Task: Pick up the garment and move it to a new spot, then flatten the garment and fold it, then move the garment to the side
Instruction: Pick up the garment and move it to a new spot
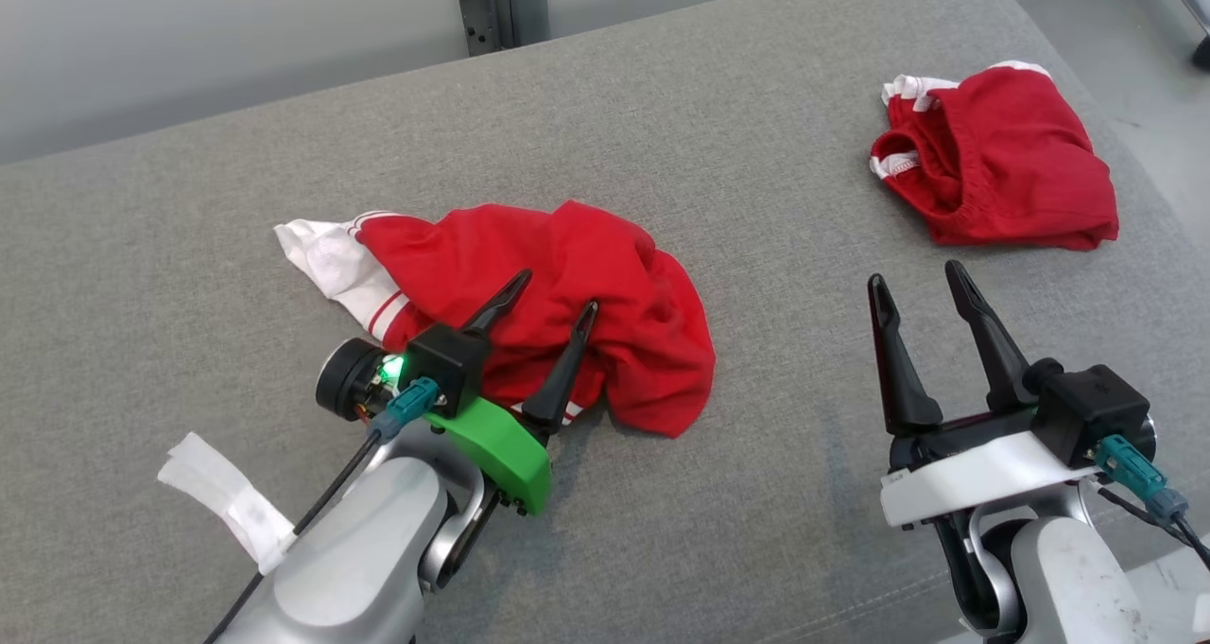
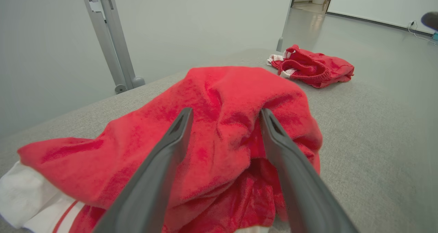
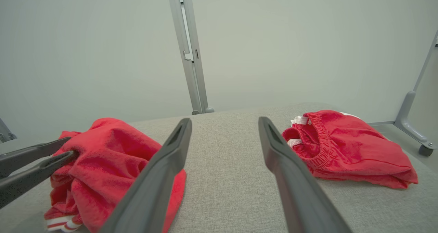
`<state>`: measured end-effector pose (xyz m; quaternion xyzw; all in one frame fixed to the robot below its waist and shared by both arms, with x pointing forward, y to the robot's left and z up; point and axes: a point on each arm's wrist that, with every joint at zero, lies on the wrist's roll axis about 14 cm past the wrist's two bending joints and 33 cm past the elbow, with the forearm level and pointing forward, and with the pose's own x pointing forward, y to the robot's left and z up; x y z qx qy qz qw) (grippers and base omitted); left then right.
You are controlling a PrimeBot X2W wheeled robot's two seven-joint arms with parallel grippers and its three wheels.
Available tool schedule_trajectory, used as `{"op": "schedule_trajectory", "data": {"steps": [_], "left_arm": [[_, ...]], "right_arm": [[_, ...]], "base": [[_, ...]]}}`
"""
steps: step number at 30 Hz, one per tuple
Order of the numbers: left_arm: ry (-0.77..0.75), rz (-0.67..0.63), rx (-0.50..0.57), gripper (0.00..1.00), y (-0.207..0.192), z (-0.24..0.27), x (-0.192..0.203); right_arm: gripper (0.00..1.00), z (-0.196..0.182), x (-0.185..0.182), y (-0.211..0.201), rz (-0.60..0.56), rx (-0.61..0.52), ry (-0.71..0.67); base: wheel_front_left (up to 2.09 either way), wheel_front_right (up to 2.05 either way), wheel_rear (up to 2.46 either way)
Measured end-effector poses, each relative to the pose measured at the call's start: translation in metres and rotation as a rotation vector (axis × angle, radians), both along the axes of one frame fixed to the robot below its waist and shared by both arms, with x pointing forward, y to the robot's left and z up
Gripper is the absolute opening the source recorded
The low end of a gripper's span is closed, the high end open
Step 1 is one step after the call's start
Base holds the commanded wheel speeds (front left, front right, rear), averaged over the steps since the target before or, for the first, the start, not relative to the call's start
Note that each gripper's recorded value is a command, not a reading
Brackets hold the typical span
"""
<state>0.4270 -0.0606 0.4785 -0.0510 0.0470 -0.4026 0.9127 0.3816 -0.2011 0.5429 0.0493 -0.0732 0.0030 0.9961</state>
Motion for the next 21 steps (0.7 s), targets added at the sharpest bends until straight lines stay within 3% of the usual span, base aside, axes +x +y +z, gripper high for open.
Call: {"op": "schedule_trajectory", "data": {"steps": [6,13,21], "left_arm": [[-0.035,0.111,-0.054,1.00,0.025,0.019,-0.007],[0.007,0.383,-0.128,1.00,0.092,0.021,-0.029],[-0.008,0.593,-0.154,1.00,0.151,0.025,-0.058]], "right_arm": [[1.00,0.003,-0.001,0.011,0.032,0.006,-0.011],[1.00,0.004,-0.004,0.035,0.101,-0.023,-0.015],[1.00,-0.001,-0.013,0.061,0.177,-0.026,-0.020]], "base": [[0.00,0.00,0.00],[0.00,0.00,0.00],[0.00,0.00,0.00]]}}
